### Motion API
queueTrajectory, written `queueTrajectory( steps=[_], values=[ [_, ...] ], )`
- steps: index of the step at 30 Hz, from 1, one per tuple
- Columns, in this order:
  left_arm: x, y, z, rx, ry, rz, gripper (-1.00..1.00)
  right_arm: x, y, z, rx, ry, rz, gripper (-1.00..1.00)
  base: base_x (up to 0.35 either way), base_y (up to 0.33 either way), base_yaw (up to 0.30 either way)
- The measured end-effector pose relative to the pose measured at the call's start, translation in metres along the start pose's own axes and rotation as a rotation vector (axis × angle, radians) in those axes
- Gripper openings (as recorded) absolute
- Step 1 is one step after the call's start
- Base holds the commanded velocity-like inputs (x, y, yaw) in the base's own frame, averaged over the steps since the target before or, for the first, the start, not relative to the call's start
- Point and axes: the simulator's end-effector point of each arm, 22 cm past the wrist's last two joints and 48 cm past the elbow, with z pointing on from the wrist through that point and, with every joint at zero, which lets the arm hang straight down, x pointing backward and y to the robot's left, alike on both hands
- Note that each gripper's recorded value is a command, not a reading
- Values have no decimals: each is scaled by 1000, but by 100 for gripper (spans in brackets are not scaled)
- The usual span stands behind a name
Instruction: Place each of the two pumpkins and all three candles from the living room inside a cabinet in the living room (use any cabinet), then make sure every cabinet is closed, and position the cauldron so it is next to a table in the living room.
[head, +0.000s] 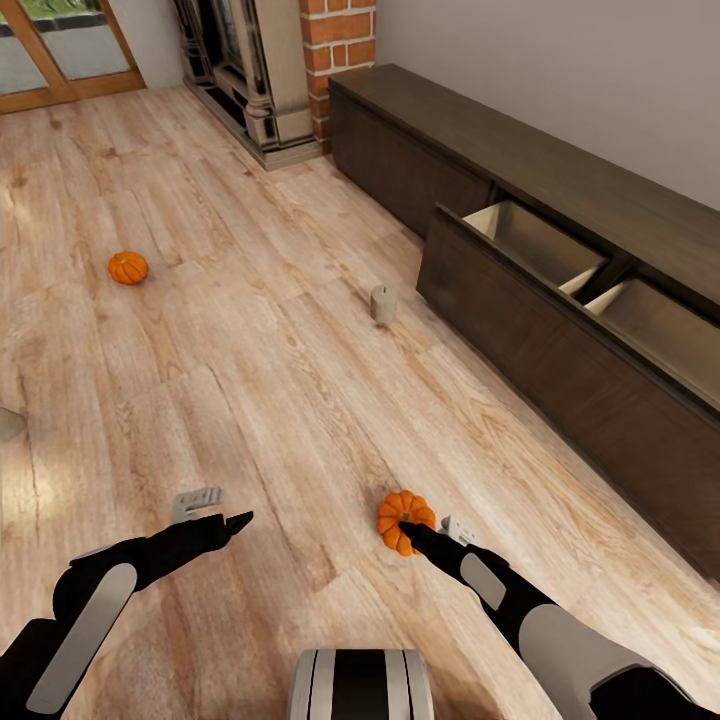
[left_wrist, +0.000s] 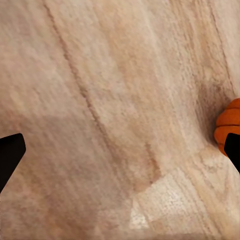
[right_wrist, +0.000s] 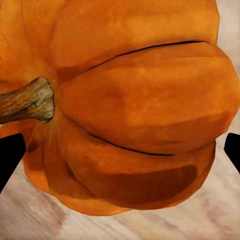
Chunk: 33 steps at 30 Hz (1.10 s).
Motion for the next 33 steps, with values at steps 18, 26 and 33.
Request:
queueTrajectory(
  steps=[18,26,33],
  values=[
    [6,3,5,-4,13,-5,100,1,4,4,-25,1,4,100,0,0,0],
    [5,3,5,-3,13,-4,100,1,4,4,-25,1,4,-100,0,0,0],
    [6,3,5,-3,13,-5,100,1,4,5,-27,-1,3,-100,0,0,0]
  ],
)
